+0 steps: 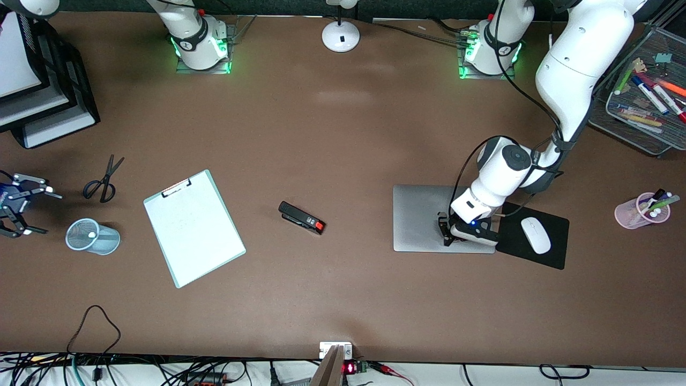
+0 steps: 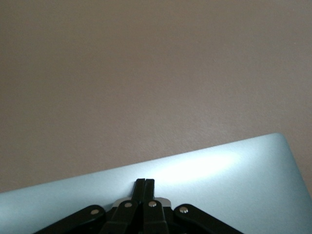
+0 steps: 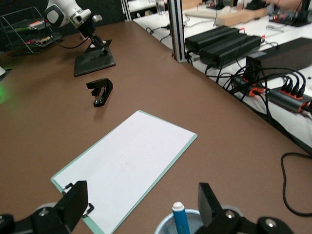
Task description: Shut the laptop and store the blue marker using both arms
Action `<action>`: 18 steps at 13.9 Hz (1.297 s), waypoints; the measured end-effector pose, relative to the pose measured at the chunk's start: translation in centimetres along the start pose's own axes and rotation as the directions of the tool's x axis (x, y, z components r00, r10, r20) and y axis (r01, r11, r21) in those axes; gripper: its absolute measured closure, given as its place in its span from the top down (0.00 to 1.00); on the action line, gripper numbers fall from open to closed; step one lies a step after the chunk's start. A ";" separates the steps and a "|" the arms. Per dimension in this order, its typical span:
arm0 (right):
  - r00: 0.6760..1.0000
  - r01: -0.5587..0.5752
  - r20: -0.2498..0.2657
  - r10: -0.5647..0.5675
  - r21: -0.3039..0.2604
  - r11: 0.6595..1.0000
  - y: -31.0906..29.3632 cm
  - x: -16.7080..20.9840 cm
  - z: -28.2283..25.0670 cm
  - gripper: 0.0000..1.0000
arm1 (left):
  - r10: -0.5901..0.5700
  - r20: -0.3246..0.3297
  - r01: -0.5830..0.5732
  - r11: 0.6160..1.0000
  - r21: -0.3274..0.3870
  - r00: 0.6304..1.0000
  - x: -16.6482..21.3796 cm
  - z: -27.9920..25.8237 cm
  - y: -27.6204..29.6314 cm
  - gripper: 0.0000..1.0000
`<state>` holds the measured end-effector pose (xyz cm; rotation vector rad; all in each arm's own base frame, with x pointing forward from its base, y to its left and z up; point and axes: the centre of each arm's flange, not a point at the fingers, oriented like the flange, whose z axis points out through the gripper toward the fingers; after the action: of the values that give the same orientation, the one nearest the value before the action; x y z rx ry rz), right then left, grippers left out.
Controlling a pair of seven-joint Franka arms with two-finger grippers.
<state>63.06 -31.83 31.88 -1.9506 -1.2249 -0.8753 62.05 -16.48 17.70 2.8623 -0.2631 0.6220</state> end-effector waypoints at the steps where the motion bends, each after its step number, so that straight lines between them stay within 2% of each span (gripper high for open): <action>1: 0.999 -0.029 0.039 0.028 0.008 1.000 -0.3 1.9 -0.1 1.00 | 0.006 -0.010 -0.006 1.000 0.004 1.000 0.4 -0.2 -0.2 0.03; 4: 0.985 -0.091 0.150 0.085 0.029 0.995 -1.1 6.8 1.3 1.00 | 0.019 -0.034 -0.018 1.000 0.016 0.999 1.6 -1.6 -0.4 0.03; 6: 0.964 -0.136 0.234 0.123 0.040 0.990 -1.5 8.9 2.8 1.00 | 0.035 -0.007 -0.035 0.998 0.043 0.999 2.6 -3.2 -0.3 0.03; 8: 0.923 -0.198 0.339 0.181 0.015 0.980 -1.9 11.1 4.2 1.00 | 0.047 0.037 -0.050 0.995 0.081 0.998 3.6 -5.4 -0.1 0.03; 10: 0.870 -0.256 0.427 0.245 -0.032 0.966 -2.6 14.3 5.8 1.00 | 0.057 0.100 -0.069 0.990 0.121 0.993 4.3 -7.4 0.1 0.03; 13: 0.794 -0.284 0.518 0.318 -0.146 0.948 -3.7 19.3 8.2 1.00 | 0.071 0.223 -0.111 0.978 0.175 0.972 4.4 -10.3 1.1 0.03; 16: 0.710 -0.329 0.567 0.418 -0.258 0.909 -5.3 23.4 10.4 1.00 | 0.072 0.318 -0.149 0.963 0.224 0.945 4.6 -13.9 2.6 0.04; 18: 0.657 -0.365 0.571 0.493 -0.331 0.870 -6.3 25.6 12.0 1.00 | 0.070 0.374 -0.175 0.951 0.254 0.925 4.5 -16.4 3.8 0.05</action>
<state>68.09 -7.71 47.21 -2.6766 -0.9451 -0.0422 58.83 -16.90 34.81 3.2491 -0.4469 0.1506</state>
